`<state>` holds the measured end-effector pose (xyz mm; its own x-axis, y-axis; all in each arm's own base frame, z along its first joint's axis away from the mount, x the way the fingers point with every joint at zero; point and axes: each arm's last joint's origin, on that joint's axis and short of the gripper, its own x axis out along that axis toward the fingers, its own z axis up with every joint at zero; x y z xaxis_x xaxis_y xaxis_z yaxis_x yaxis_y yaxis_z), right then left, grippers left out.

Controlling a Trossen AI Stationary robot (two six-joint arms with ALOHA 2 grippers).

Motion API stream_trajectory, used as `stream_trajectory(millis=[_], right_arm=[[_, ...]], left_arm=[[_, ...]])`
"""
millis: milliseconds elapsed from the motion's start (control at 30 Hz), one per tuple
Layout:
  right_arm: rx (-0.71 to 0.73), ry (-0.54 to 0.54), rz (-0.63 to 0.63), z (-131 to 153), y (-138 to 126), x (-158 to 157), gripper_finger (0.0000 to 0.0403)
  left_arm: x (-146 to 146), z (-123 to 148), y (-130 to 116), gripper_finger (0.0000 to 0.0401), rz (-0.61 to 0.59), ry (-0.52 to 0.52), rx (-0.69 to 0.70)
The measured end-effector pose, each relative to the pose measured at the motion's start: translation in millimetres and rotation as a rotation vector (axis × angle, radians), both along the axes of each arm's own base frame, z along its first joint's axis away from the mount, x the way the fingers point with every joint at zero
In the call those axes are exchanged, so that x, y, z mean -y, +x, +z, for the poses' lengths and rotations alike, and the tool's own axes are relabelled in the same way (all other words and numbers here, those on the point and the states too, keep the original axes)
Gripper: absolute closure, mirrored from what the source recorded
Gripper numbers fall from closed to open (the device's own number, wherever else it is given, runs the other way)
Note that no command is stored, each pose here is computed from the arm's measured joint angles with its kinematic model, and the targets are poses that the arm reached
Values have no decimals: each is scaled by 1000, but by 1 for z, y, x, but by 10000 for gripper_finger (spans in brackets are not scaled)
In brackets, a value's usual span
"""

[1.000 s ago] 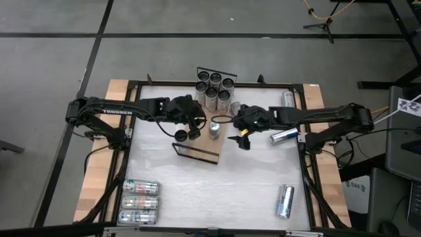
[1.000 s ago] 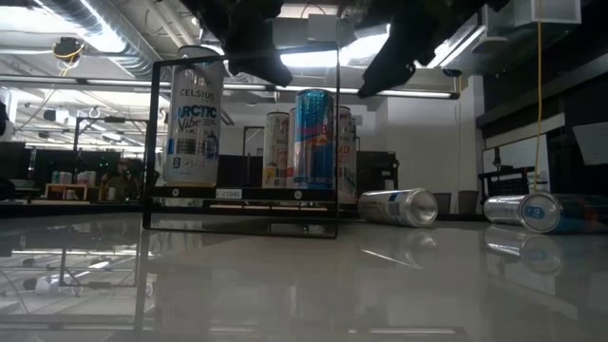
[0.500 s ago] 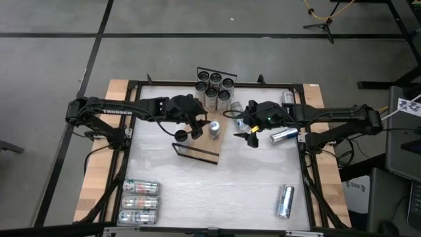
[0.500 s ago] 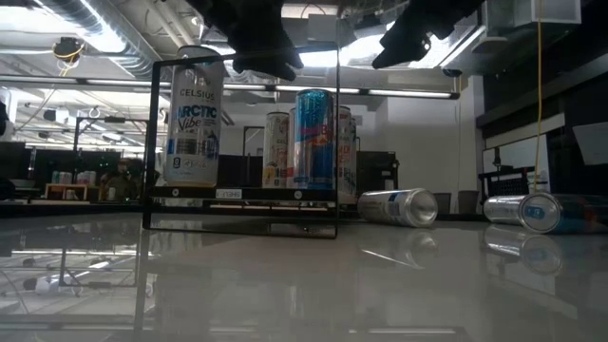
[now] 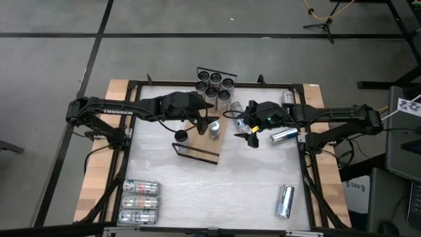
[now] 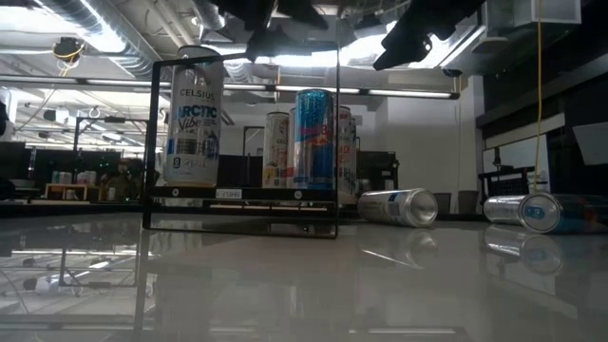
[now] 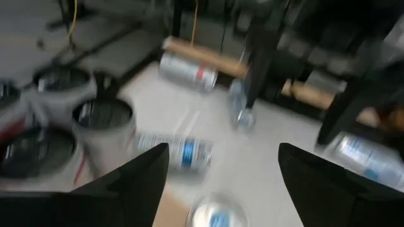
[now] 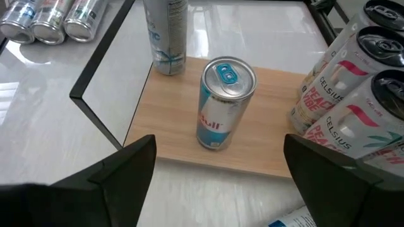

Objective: Place canned beverage on shelf
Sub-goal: Adjust the silver soda can

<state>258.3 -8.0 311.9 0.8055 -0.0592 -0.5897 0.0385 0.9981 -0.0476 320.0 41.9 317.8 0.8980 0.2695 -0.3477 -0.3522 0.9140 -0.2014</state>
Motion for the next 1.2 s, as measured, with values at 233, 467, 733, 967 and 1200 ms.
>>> stream_trajectory(millis=[233,467,733,967,1200], right_arm=[[-7,0,0,-1,0,0,59],[-8,0,0,-1,0,0,59],[-8,0,0,-1,0,0,59],[-10,0,0,-1,0,0,59],[-14,0,0,-1,-1,0,59]], left_arm=[[0,8,3,109,-16,55,75],[4,2,1,108,-28,52,7],[13,-13,10,109,-101,153,-90],[14,-36,23,109,-144,241,-191],[13,-47,27,109,-139,252,-242]])
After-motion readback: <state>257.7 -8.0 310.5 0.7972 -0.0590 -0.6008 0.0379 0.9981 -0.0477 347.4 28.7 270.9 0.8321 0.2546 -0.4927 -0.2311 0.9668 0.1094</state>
